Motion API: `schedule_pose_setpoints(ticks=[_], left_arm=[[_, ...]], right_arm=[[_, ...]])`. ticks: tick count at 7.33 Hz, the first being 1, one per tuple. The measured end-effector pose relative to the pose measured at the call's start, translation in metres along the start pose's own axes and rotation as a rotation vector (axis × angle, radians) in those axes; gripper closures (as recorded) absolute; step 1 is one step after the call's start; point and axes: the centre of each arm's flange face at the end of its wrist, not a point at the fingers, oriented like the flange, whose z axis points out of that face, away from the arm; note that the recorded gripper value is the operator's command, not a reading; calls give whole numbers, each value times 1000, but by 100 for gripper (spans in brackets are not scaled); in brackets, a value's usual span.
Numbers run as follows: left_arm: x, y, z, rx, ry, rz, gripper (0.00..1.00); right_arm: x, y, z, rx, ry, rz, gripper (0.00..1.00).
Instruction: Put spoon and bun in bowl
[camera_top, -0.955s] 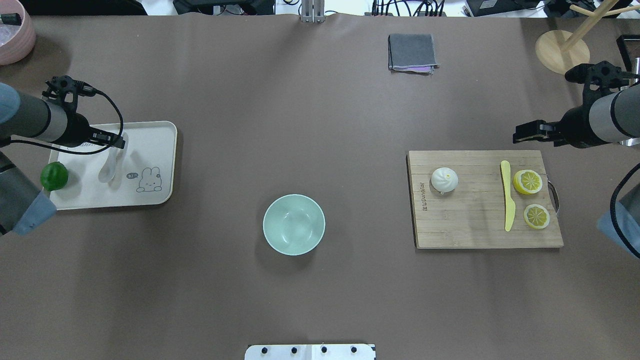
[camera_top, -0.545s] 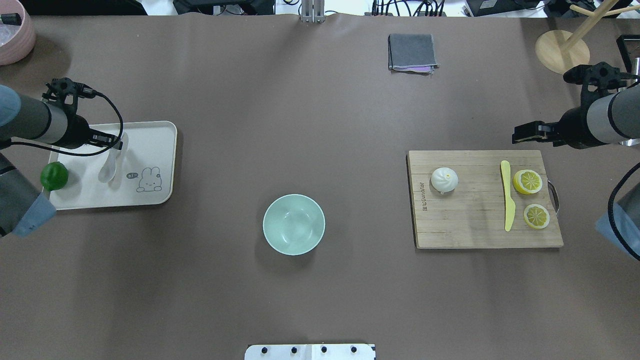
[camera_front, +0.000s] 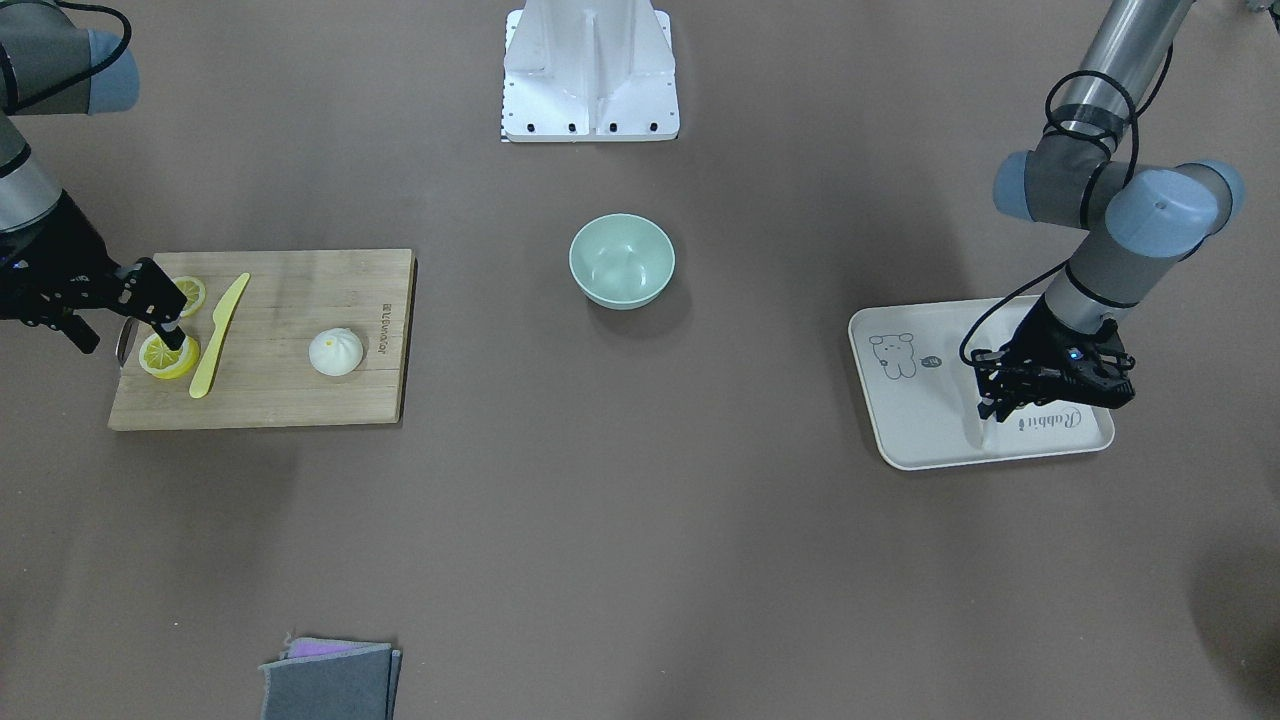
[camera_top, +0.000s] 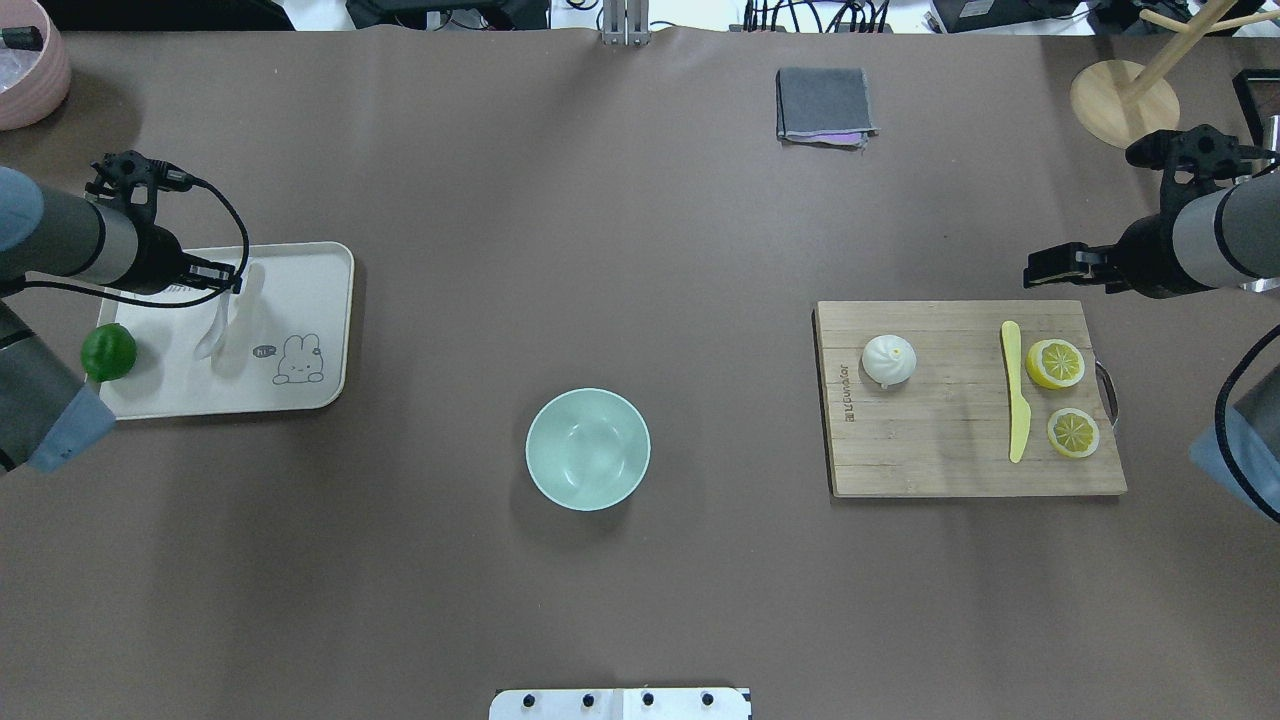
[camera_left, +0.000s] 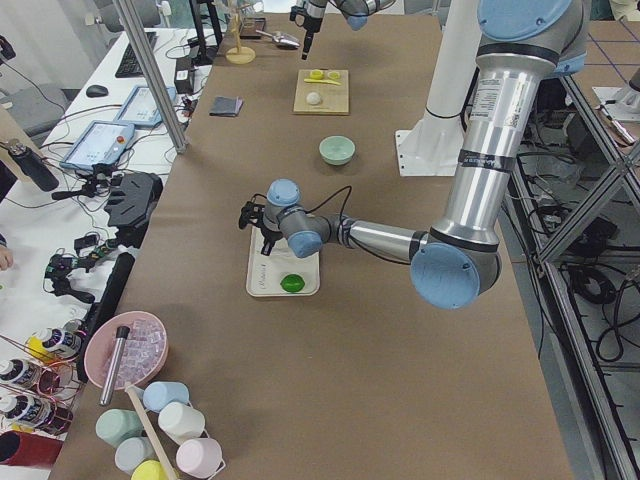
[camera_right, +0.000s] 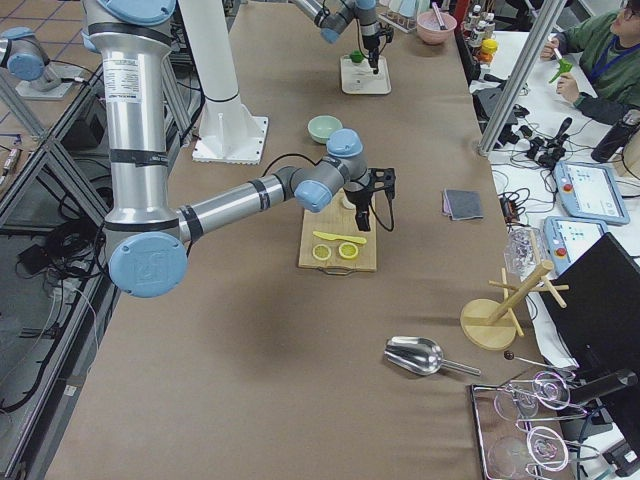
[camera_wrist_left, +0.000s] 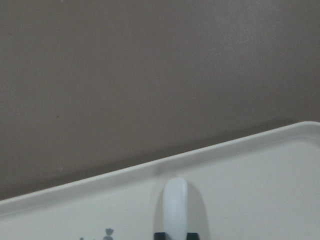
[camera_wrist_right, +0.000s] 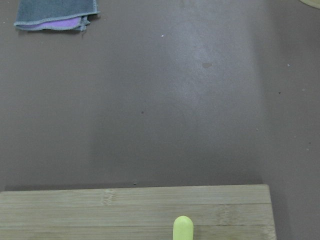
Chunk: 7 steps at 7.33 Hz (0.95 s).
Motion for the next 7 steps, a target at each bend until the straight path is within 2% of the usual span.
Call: schedule_pose_setpoints(ticks=[2,4,7], left_arm=[[31,-13,-25,33,47,-12,100],[91,-34,-43,58,120,-138,100],[204,-29,-62,38,270,-274,100]], right_arm=[[-1,0,0,0,-1,-1,1],[-1,0,0,0,-1,-1,1],[-1,0,0,0,-1,-1,1]])
